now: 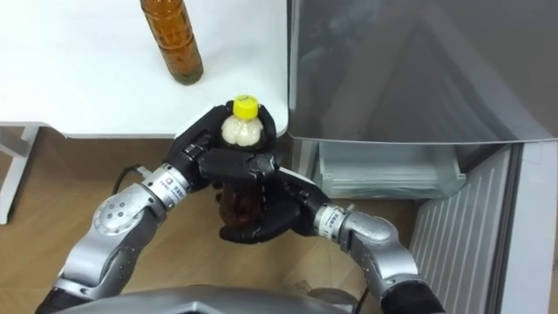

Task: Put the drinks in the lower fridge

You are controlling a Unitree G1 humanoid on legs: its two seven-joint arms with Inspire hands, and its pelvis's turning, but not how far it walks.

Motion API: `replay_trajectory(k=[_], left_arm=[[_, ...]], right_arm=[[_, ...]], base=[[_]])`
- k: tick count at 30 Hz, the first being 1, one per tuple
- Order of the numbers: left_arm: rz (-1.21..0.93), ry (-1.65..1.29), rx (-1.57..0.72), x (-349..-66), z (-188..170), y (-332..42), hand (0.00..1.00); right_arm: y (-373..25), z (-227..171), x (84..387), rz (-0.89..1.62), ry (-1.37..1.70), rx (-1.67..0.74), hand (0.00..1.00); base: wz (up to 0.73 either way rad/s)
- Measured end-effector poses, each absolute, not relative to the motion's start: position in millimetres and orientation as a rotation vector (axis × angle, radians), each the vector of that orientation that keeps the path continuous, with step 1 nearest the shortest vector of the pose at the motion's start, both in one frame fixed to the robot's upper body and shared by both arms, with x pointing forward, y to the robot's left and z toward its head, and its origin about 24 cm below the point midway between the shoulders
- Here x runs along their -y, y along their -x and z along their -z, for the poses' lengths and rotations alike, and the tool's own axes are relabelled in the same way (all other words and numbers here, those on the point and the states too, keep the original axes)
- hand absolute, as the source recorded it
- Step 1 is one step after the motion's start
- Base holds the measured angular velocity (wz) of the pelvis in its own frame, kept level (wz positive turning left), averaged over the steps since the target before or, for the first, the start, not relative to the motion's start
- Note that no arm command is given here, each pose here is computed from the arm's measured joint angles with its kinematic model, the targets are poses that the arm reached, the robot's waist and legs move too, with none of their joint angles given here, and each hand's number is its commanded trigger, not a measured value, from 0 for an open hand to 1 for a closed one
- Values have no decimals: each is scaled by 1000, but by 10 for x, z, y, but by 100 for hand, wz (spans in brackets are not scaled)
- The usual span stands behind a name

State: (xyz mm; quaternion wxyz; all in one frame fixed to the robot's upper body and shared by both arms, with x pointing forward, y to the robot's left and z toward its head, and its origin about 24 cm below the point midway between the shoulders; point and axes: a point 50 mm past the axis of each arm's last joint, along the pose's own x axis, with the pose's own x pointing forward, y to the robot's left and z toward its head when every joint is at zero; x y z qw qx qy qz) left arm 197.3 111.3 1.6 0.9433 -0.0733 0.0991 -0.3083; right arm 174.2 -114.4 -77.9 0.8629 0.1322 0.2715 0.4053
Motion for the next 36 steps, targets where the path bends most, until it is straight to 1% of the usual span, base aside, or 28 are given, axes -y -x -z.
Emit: replay_trajectory(k=[12, 13, 15, 16, 17, 18, 36], left_arm=[[669, 177, -200, -1036, -18, -1951, 100], [664, 189, -198, -1038, -22, -1954, 96], [663, 192, -197, -1033, -23, -1955, 75], [663, 192, -197, -1031, -23, -1955, 58], [663, 192, -197, -1031, -23, -1955, 45], [662, 194, -196, -1029, -24, -1955, 0], [652, 201, -184, -1035, -49, -1979, 0]], right_arm=[[-1728, 791, 1106, -853, -274, -576, 100], [-1730, 788, 1105, -852, -276, -572, 100], [-1732, 787, 1103, -851, -277, -571, 100], [-1732, 787, 1101, -852, -277, -571, 100], [-1732, 787, 1101, -852, -278, -571, 100], [-1732, 786, 1100, -852, -278, -570, 100], [-1649, 848, 1176, -836, -280, -628, 100]], base=[[0], [0], [0], [0], [0], [0], [0]])
